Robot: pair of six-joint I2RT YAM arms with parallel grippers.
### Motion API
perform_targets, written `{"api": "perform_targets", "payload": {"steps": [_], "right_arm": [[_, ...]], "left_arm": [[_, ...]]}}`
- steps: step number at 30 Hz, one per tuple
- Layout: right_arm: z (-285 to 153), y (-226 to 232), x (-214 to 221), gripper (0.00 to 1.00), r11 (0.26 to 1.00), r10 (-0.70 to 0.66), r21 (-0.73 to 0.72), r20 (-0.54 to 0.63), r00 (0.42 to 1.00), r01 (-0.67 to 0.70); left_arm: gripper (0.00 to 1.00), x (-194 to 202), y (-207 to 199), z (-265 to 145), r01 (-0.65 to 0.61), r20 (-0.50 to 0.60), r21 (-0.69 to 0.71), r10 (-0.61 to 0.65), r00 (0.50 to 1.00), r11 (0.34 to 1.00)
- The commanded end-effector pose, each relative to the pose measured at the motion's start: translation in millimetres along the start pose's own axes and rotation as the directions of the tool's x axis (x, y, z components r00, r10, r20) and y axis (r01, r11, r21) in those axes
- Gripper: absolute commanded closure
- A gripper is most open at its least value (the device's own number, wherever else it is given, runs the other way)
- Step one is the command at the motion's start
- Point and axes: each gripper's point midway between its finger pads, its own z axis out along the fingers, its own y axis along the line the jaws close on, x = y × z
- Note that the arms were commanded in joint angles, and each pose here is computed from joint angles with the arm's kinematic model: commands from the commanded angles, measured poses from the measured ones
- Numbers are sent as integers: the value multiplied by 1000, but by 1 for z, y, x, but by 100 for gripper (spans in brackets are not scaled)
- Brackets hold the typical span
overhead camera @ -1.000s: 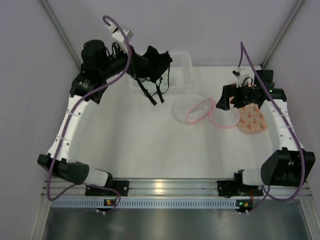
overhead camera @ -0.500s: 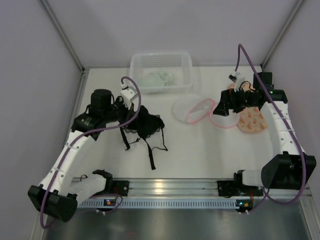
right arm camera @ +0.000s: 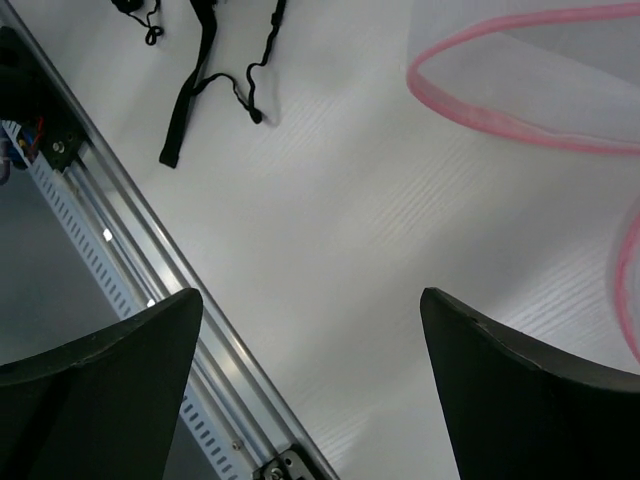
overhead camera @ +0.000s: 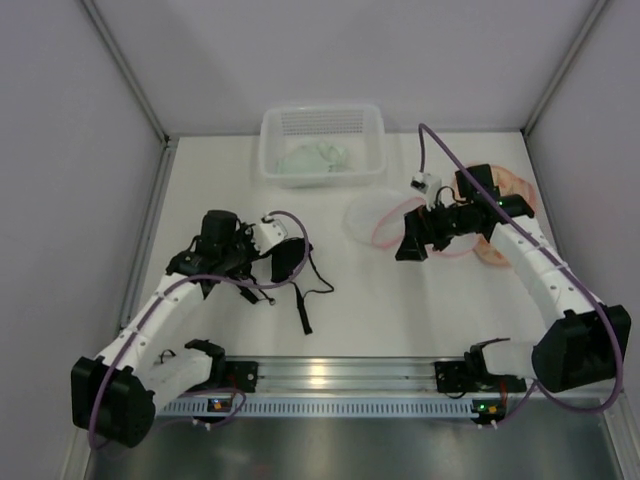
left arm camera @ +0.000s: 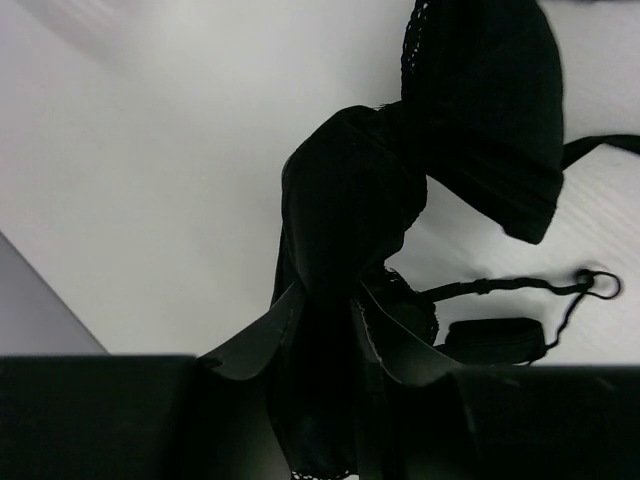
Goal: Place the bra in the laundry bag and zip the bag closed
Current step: Place the bra at the center of the board.
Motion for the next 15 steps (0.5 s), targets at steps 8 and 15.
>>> {"api": "perform_targets", "payload": {"steps": [8,15], "right_arm": [[65,28,-25,14,989,-102,-105,17,995,103],[111,46,-33,18,978,-161,-137,-9,987,158]], "left_arm": [[59,17,104,8,175,38,-238,-171,985,955],[28,35,128,-7,434,78,-226,-428,901,872]]}}
